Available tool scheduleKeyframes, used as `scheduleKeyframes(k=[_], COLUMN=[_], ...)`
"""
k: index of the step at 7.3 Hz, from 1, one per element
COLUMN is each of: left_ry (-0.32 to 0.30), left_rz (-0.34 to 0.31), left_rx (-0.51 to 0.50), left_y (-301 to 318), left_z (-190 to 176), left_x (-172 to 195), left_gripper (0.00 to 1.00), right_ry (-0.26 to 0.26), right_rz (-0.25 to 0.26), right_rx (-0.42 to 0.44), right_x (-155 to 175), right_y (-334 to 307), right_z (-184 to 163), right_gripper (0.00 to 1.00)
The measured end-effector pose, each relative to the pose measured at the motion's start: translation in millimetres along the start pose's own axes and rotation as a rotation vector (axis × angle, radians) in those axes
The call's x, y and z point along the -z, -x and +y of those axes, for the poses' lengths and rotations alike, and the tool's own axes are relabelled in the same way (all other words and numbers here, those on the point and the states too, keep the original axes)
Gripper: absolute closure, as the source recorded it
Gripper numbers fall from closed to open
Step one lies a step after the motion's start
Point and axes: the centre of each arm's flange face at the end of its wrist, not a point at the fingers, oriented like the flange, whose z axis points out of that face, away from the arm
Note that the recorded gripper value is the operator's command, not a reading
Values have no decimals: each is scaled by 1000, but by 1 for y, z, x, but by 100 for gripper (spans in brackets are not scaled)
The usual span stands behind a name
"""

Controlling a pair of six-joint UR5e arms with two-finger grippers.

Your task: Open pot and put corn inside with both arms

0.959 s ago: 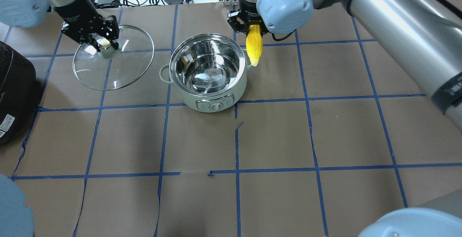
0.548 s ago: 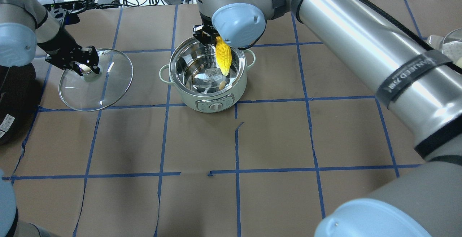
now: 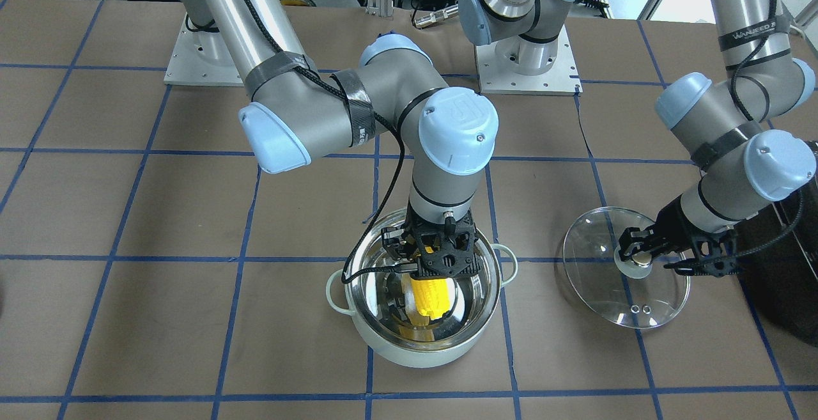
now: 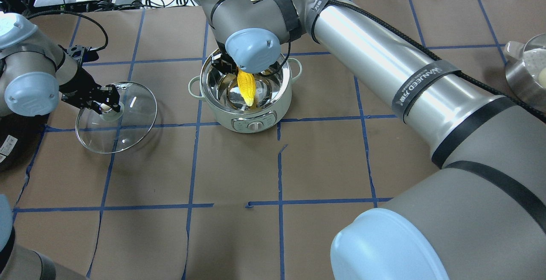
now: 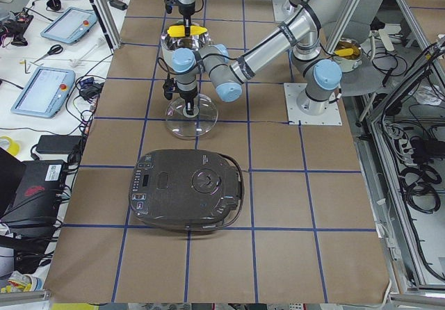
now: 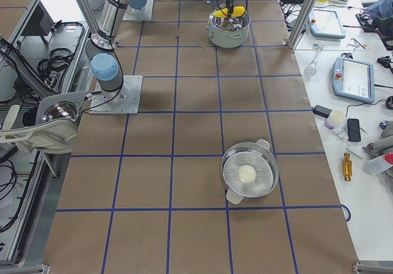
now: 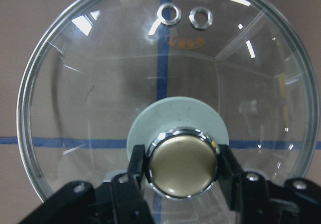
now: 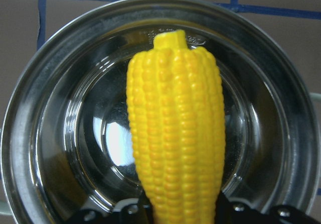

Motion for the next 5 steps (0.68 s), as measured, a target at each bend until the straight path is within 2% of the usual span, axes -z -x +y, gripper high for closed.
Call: scheduleKeyframes(k=[1, 2, 3, 5], left_ry=[8, 16, 23, 23], left_rz=[3, 3, 1, -5], left_rx=[2, 4, 5, 5], left_y=[-1, -1, -1, 0], left_z=[3, 5, 6, 6], left_x=[-6, -9, -12, -11], left_gripper=[68, 40, 31, 22], right_ry=[5, -2, -6, -33], right_rz=[-12, -23, -27, -31], right_rx=[14, 28, 35, 32], right_x=[-7, -12, -14, 7], right_y=[3, 5, 5, -3], right_z=[0, 0, 1, 4], right_gripper=[0, 0, 0, 0])
